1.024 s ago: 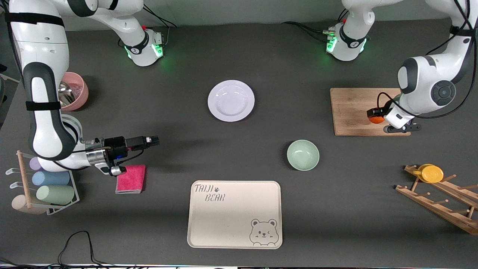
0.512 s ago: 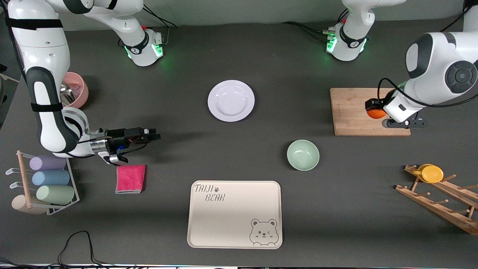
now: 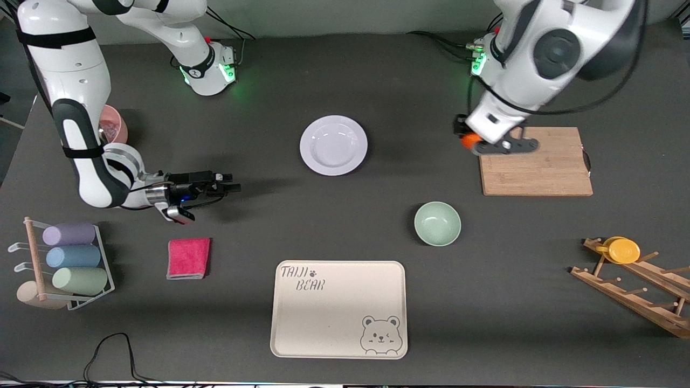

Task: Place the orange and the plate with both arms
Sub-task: 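Lift the orange with the left gripper and carry it over the plate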

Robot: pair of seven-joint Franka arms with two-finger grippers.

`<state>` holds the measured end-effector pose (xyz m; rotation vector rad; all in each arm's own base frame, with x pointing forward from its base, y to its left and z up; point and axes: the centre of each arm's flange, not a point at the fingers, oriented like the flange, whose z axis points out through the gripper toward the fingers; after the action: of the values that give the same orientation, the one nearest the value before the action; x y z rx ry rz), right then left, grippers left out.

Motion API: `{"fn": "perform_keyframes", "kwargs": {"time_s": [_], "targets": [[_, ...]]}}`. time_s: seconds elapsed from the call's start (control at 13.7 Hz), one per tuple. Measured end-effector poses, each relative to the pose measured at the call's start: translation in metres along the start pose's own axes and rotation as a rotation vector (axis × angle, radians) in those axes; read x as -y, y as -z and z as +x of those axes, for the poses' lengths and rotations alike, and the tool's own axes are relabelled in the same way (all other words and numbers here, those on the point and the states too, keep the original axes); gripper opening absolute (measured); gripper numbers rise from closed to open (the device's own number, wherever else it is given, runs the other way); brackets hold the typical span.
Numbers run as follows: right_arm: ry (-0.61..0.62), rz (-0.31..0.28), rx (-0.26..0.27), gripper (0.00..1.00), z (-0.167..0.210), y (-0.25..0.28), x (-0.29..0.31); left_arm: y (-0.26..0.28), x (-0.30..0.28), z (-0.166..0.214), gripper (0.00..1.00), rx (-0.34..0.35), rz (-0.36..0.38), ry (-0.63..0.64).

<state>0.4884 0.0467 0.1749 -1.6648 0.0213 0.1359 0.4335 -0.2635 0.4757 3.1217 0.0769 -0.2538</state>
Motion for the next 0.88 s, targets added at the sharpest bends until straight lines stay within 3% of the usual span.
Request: {"fn": "perform_keyframes", "kwargs": {"time_s": [0.44,0.73,0.88], "targets": [[0.013,0.007,0.009,1.00,-0.031,-0.018,-0.024,0.012,-0.154,-0.048,0.72,-0.035,-0.035,0.063],[0.016,-0.013,0.001,1.00,-0.045,-0.019,-0.036,-0.043,-0.227,-0.049,0.72,-0.037,0.033,0.071],[0.015,-0.023,-0.003,1.00,-0.053,-0.020,-0.043,-0.084,-0.250,-0.044,0.72,-0.025,0.023,0.095]]}}
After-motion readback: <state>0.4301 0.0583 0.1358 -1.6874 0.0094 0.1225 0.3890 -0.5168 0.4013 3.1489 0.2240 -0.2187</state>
